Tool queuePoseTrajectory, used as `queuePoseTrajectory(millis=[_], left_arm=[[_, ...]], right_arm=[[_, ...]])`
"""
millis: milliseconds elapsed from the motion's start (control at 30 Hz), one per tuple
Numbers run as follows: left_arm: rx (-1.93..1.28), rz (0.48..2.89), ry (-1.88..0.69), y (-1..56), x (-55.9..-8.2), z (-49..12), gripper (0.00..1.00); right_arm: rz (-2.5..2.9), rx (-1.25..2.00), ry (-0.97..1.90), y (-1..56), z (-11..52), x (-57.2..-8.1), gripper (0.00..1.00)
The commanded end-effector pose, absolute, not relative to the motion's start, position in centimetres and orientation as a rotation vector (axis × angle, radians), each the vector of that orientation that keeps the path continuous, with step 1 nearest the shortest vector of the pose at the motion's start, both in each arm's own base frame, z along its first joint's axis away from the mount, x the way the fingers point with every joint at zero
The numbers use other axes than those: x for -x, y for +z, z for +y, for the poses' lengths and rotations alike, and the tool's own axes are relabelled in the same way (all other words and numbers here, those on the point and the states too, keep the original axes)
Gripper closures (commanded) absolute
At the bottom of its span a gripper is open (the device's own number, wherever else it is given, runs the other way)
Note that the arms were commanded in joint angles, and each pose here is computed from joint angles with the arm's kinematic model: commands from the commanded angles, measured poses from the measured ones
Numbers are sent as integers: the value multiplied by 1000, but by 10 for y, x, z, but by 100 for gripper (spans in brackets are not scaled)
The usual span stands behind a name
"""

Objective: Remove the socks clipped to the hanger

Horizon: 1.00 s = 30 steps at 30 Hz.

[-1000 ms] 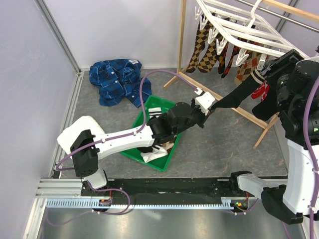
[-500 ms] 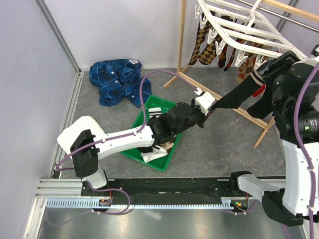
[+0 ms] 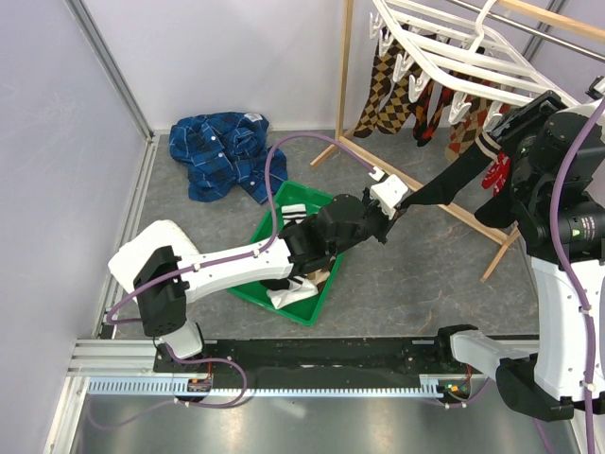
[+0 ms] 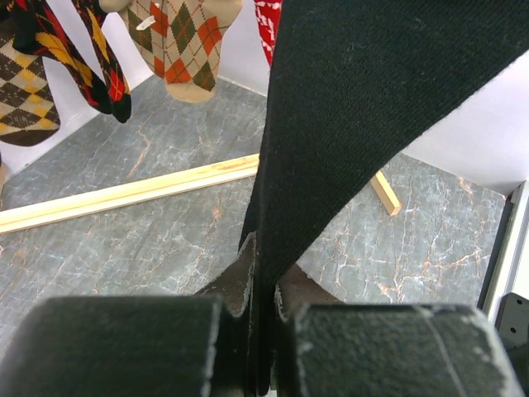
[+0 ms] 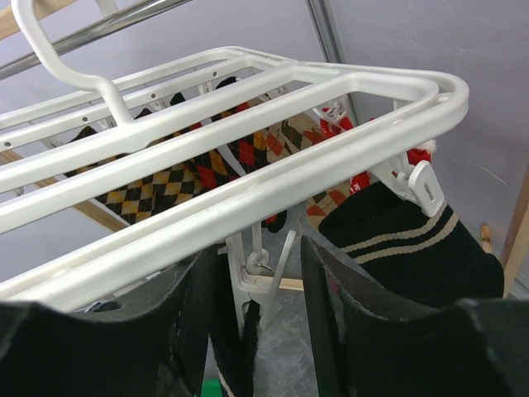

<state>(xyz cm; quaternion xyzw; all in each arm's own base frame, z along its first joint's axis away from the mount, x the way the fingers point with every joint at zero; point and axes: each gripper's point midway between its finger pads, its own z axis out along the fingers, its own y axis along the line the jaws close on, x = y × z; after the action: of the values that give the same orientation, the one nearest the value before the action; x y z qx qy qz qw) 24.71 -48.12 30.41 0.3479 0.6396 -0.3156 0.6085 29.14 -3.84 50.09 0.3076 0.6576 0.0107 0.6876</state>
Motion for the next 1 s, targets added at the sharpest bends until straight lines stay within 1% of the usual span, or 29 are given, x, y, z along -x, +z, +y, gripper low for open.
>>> queuePoseTrajectory(millis=[0, 33, 100, 133, 200, 233, 300, 500, 600, 633, 700, 733, 800, 833, 867, 900, 933, 967], left_arm=[[-790, 1423, -746, 324, -246, -489, 98], [-793, 1424, -744, 322, -246, -490, 98], [-790, 1426, -744, 322, -247, -490, 98], [-792, 1425, -747, 322, -246, -491, 98], [-791, 1427, -751, 322, -246, -491, 98], [-793, 1427, -749, 321, -247, -492, 98], [-789, 1424, -752, 322, -247, -492, 98], [-778, 1436, -746, 322, -247, -489, 98], [-741, 1466, -699, 323, -252, -476, 98], [-741, 1488, -674, 315, -253, -469, 98], [-705, 1505, -630, 317, -257, -452, 98], [-707, 1529, -605, 313, -258, -444, 98], [-665, 1553, -546, 318, -264, -422, 98], [-653, 1569, -513, 318, -266, -414, 98], [-659, 1618, -451, 309, -269, -400, 98], [-613, 1657, -415, 307, -272, -387, 98], [-603, 1673, -401, 310, -272, -377, 98], [-623, 1731, -353, 297, -273, -362, 98]], right_arm=[[1407, -732, 4, 512, -48, -290, 50], [1397, -735, 0, 515, -49, -289, 52], [1393, -732, -13, 515, -50, -290, 63], [1387, -727, -18, 516, -51, -292, 72], [1391, -718, -35, 516, -52, -292, 78], [1389, -720, -36, 516, -53, -292, 89], [1383, -719, -28, 517, -52, -292, 100], [1378, -706, -25, 519, -51, -291, 100], [1385, -689, -10, 518, -48, -291, 100], [1392, -682, -10, 516, -47, -291, 88], [1395, -683, -8, 514, -47, -287, 72], [1399, -691, -2, 511, -47, -286, 62], [1410, -686, 10, 509, -45, -280, 53], [1419, -680, 13, 507, -44, -280, 42], [1418, -675, 16, 507, -44, -275, 38], [1420, -670, 17, 507, -44, -272, 29], [1432, -655, 21, 503, -42, -272, 25], [1423, -650, 22, 505, -43, -266, 22]])
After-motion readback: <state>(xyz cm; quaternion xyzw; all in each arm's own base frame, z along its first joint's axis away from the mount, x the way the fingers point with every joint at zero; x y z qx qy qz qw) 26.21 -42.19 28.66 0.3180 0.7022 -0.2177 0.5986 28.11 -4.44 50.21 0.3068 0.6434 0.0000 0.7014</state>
